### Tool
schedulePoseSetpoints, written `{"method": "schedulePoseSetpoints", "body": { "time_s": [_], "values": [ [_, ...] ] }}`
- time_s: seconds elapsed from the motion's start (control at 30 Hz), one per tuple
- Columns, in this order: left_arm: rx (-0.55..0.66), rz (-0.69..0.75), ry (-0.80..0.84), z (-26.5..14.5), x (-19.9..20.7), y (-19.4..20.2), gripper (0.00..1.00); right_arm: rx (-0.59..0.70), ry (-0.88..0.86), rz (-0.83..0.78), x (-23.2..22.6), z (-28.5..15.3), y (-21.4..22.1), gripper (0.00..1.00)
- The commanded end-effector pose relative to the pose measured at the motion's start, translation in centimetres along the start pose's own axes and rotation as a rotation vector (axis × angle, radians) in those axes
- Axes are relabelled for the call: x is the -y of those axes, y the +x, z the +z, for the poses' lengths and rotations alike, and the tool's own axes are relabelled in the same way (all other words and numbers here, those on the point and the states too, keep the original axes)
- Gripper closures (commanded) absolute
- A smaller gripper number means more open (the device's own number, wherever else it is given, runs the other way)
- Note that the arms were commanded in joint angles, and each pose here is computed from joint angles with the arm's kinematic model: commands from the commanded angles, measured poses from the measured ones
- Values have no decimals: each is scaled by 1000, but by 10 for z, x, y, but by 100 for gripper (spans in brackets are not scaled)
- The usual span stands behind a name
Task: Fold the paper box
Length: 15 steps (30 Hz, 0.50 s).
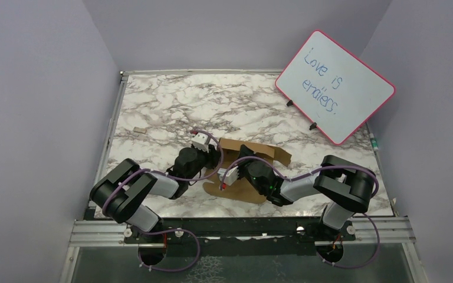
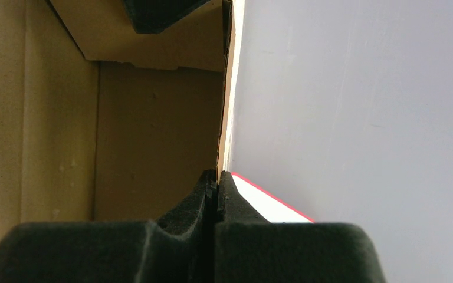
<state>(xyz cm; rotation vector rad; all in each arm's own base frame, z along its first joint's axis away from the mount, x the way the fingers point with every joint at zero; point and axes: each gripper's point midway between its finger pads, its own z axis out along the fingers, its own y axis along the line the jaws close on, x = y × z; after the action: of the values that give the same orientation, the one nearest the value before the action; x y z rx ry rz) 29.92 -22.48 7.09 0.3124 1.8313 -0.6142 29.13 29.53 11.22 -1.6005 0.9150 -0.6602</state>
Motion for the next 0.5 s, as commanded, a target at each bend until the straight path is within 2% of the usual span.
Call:
{"method": "schedulePoseSetpoints", "body": {
  "time_s": [0.0,0.47],
  "values": [
    [108,20,-92,5,-12,-14,63,29,-35,4,-12,0,-7,99],
    [245,-16,-251,20,-22,-21,64,27,-41,6,-15,-2,-8,99]
  ]
}}
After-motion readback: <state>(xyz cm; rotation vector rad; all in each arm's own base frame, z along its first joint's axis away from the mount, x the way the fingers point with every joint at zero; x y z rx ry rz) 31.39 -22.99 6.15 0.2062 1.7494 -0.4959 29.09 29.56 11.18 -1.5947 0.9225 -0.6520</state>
